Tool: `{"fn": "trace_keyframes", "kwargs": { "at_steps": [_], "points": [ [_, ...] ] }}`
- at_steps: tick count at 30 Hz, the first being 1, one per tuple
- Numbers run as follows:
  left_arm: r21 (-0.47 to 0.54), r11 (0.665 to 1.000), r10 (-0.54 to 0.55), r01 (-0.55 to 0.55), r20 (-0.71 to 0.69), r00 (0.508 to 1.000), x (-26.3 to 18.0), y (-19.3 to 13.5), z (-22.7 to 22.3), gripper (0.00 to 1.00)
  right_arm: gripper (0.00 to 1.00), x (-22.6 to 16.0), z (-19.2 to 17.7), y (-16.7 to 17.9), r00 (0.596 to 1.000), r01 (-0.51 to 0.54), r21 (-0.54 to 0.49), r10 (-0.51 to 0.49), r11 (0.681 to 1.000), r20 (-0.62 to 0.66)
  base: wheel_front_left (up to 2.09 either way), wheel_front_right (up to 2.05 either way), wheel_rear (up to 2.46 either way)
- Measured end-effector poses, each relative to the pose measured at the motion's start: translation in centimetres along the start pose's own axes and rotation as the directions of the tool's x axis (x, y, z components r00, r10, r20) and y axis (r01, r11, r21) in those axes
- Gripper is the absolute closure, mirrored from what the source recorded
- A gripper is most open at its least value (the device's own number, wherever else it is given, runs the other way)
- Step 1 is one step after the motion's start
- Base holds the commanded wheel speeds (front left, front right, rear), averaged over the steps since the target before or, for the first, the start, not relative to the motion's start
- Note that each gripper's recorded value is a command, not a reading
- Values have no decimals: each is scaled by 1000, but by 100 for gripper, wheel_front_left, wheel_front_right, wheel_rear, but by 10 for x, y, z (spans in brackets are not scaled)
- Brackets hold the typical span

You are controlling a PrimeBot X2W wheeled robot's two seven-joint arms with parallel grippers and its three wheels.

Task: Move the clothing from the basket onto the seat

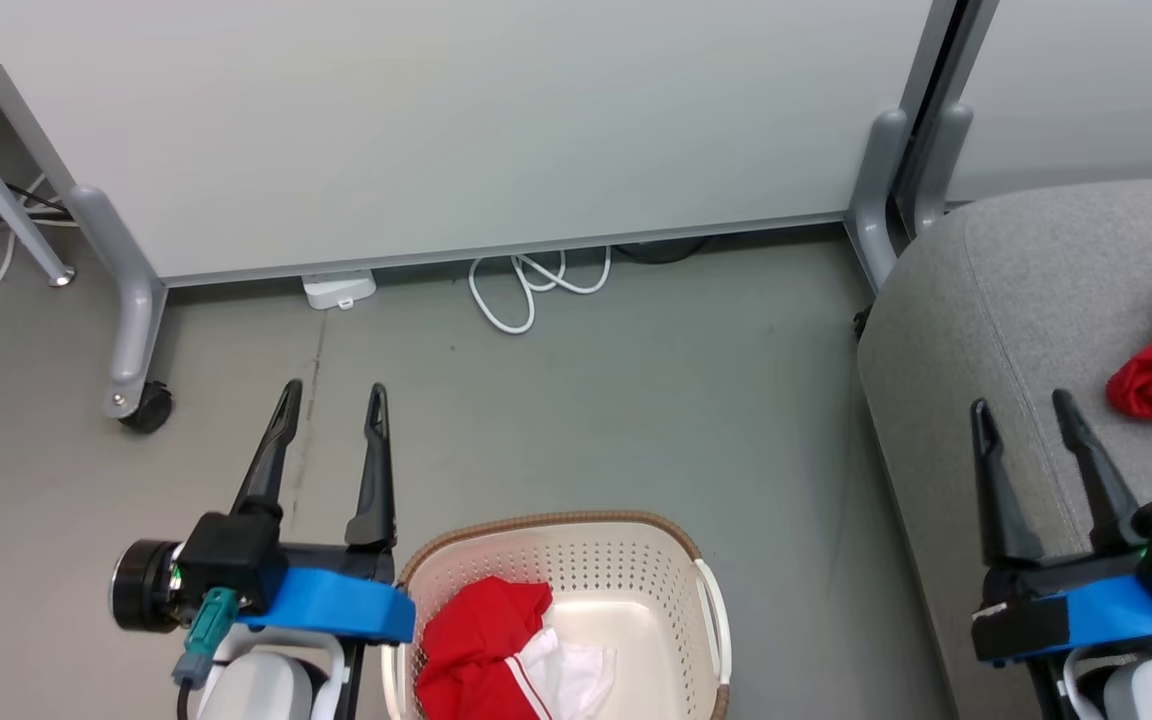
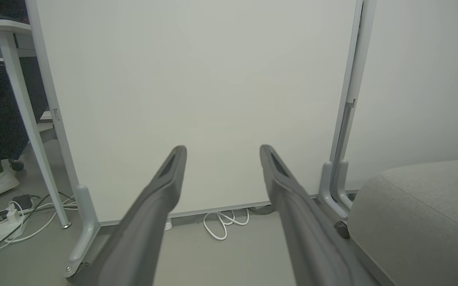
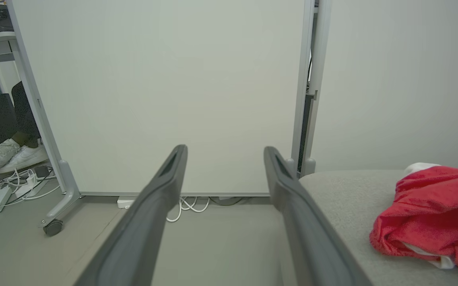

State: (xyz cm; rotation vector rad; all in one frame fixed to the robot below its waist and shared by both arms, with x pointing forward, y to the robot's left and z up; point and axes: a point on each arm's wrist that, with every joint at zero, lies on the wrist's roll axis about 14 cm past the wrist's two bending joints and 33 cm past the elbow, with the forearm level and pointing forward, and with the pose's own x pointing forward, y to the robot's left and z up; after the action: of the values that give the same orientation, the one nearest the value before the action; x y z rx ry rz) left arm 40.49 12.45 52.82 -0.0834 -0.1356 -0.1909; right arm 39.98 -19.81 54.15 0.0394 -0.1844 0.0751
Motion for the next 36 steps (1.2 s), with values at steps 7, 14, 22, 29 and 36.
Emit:
{"fn": "trace_keyframes", "kwargs": {
  "at_steps": [7, 14, 22, 29, 36],
  "points": [
    [-1, 996, 88, -88, -11, 996, -25, 24, -1, 0, 0, -9, -10, 17, 999, -34, 24, 35, 999, -34, 0, 0, 0],
    [2, 993, 118, -118, -19, 993, -40, 33, -3, 0, 0, -16, -23, 34, 995, -63, 53, 66, 997, -74, 0, 0, 0],
    [7, 991, 136, -135, -22, 991, -46, 39, -3, 0, 0, -20, -31, 44, 992, -74, 75, 81, 994, -98, 0, 0, 0],
    [2, 991, 137, -137, -28, 990, -47, 40, -5, 0, 0, -19, -33, 45, 991, -78, 78, 86, 994, -104, 0, 0, 0],
    [1, 992, 126, -126, -38, 991, -46, 36, -8, 0, 0, -20, -34, 46, 991, -78, 79, 87, 994, -106, 0, 0, 0]
  ]
}}
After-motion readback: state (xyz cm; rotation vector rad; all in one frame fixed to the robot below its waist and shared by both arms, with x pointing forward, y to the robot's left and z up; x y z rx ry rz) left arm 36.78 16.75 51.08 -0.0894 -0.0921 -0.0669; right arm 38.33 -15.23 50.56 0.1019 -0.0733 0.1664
